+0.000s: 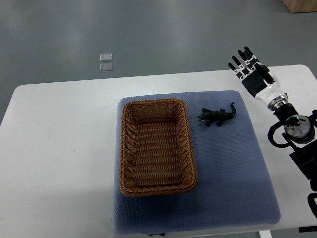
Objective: Place crocodile in brown basket with right hand
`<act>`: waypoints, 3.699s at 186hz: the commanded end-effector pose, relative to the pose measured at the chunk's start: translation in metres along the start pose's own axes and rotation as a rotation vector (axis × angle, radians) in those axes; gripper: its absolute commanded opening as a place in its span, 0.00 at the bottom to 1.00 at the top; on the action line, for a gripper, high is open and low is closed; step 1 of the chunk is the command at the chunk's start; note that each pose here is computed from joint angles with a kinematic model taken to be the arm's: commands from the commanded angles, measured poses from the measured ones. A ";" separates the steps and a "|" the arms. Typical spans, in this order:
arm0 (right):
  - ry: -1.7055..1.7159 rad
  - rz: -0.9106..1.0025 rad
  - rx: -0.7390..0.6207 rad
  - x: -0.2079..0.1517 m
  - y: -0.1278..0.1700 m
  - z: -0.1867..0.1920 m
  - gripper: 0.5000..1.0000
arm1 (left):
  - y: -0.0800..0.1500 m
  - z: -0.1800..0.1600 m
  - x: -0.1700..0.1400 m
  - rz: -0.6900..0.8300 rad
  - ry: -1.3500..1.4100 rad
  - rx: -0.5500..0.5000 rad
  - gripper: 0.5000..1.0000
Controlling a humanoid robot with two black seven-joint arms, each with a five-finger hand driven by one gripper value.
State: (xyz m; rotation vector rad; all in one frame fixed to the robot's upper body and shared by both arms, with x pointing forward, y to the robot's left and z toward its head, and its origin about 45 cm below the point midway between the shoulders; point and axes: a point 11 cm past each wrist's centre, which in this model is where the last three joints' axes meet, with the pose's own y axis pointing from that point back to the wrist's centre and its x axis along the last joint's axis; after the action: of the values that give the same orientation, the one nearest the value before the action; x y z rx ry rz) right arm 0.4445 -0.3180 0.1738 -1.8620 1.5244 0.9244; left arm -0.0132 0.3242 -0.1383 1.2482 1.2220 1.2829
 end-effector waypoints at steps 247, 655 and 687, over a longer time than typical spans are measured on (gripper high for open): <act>1.915 -0.410 -0.864 -0.114 -0.037 -0.025 0.86 | 0.000 0.007 0.001 0.003 -0.004 -0.012 1.00; 2.210 -0.451 -0.874 -0.048 -0.004 0.050 0.00 | 0.000 0.000 0.002 0.008 0.002 0.000 1.00; 2.239 -0.433 -0.826 -0.067 -0.017 0.030 0.00 | 0.000 0.000 0.002 0.008 0.002 0.000 1.00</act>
State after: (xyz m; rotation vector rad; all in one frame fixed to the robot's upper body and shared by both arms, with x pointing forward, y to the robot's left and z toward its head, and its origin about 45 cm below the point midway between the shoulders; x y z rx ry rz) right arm 0.4401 -0.2501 0.1917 -3.8152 1.0729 -1.7487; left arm -0.0134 0.3264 -0.1381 1.2538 1.2195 1.2907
